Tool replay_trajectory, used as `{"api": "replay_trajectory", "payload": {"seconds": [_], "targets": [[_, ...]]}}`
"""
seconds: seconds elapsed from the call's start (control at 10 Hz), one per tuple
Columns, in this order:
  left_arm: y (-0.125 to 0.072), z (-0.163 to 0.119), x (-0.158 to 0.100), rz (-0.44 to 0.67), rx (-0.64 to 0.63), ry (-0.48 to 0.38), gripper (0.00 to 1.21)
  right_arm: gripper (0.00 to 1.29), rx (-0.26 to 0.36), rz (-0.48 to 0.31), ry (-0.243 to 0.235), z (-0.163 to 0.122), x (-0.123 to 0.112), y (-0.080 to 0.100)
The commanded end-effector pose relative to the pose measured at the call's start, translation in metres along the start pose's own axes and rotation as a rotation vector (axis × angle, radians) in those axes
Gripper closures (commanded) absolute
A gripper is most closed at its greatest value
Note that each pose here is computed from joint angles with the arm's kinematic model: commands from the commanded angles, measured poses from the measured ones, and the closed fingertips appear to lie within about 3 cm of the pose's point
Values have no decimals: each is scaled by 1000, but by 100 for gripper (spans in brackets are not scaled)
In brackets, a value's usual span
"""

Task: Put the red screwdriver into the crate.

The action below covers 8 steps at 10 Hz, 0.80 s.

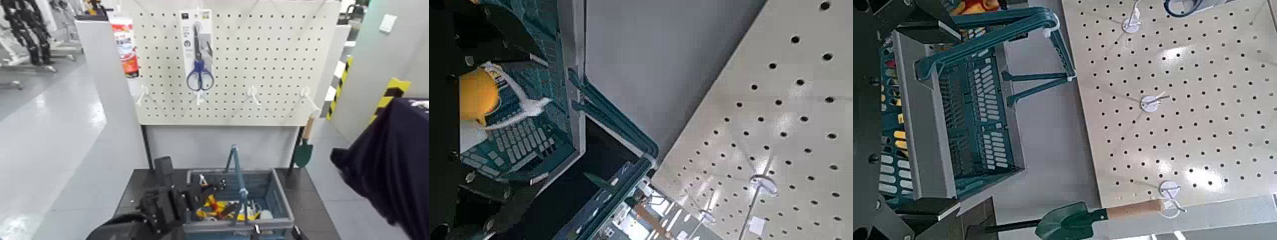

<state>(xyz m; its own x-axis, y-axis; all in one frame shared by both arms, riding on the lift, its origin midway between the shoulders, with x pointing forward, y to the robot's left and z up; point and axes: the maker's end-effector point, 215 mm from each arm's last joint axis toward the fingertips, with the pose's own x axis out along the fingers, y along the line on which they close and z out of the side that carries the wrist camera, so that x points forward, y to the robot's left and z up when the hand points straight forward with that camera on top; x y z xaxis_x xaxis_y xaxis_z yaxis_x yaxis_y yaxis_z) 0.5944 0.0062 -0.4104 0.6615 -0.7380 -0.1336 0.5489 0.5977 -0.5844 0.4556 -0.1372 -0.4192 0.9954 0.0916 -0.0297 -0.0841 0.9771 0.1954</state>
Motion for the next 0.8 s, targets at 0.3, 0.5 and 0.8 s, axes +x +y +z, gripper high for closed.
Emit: {"api": "replay_trajectory", "payload": {"seconds": [0.3,0.5,0.8], "targets": [[21,53,-25,99,92,-85,6,14,1,0,1,0,0,0],[18,73,-32,116,155,-114,6,14,2,0,2,-1,-1,0],[7,94,-41,138,258,-157,6,14,2,0,2,-1,-1,0]]}}
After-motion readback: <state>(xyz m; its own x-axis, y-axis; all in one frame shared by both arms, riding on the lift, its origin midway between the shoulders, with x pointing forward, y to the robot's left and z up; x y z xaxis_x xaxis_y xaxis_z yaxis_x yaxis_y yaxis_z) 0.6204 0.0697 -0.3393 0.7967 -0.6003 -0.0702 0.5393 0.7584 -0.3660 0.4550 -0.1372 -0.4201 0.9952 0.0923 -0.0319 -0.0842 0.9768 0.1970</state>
